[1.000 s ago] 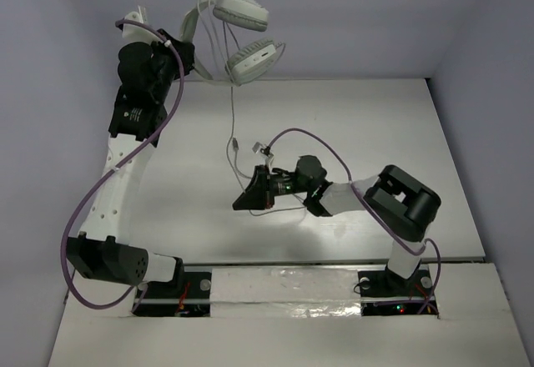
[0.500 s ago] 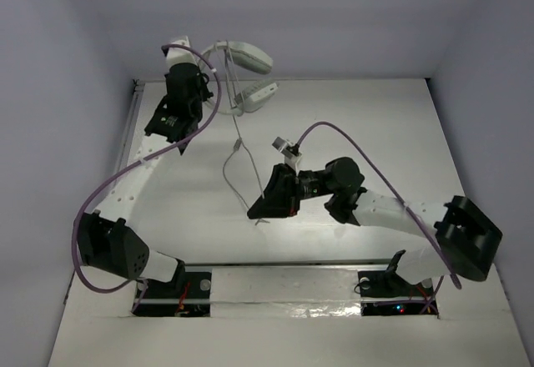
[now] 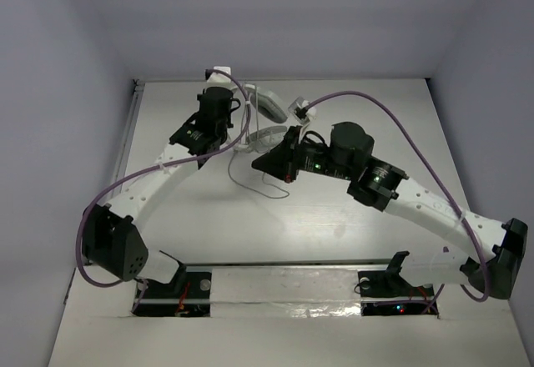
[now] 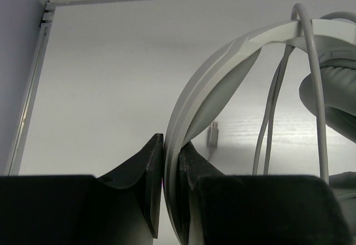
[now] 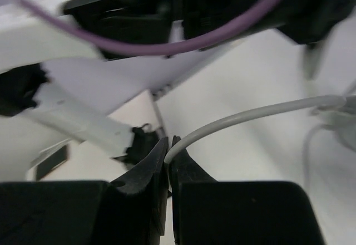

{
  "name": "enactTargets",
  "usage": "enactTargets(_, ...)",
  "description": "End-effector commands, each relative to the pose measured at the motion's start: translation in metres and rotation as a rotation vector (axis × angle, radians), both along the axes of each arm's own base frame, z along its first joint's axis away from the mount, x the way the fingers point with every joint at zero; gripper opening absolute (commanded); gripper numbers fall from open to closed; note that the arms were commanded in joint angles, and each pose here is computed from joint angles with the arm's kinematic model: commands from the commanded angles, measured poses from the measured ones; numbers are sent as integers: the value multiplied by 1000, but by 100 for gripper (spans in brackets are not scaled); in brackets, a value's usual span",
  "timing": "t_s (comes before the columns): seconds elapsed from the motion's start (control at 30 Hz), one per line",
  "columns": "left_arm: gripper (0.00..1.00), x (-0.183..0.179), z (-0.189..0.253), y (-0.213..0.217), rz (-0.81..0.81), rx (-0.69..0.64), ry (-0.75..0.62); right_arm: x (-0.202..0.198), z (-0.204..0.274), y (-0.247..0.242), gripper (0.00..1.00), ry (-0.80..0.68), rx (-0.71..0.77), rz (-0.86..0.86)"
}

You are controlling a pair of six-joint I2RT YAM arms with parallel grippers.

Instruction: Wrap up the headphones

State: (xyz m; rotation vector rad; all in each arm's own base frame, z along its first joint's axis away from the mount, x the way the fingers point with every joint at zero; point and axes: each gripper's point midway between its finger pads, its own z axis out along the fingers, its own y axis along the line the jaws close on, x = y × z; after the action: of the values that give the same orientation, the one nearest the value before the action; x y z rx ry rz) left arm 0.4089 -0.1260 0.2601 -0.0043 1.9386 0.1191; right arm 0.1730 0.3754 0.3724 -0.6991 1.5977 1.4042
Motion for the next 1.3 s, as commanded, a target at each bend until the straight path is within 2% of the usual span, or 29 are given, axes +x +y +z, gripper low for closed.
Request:
enactTargets(0.0, 0, -18, 39, -11, -57, -30, -79, 53, -16, -32, 0, -82, -209, -305)
enactTargets(0.13, 0, -37, 26, -29, -156, 26, -28, 86, -12, -55, 0, -151, -369, -486)
enactTargets(0.2, 0, -44, 16, -31, -180, 49, 7, 111, -14, -75, 0, -183, -450, -637)
enactTargets(0.27, 0, -49, 12, -38, -236, 37, 22, 127, -14, -83, 0, -208, -502, -719)
enactTargets(0.5, 0, -64, 18, -50, -355, 23, 44, 155, -55, -101, 0, -268, -730, -846)
enactTargets(0.7, 0, -85, 38, -78, -562, -34, 59, 172, -57, -123, 7, -275, -743, -999)
enactTargets(0.77, 0, -92, 43, -86, -615, -59, 53, 180, -55, -134, 16, -270, -726, -1054)
enactTargets(0.83, 0, -100, 43, -95, -680, -82, 67, 186, -52, -141, 17, -266, -710, -1078)
enactTargets(0.9, 0, -103, 46, -97, -699, -92, 61, 189, -52, -146, 18, -265, -706, -1102)
enactTargets(0.97, 0, -105, 52, -99, -719, -117, 44, 190, -52, -150, 23, -259, -681, -1114)
enactTargets(1.13, 0, -103, 80, -94, -757, -196, -22, 191, -62, -158, 23, -215, -624, -1125)
enactTargets(1.23, 0, -104, 100, -89, -788, -243, -73, 194, -65, -165, 22, -184, -557, -1125)
enactTargets(1.27, 0, -106, 105, -89, -796, -275, -80, 196, -58, -164, 22, -184, -494, -1106)
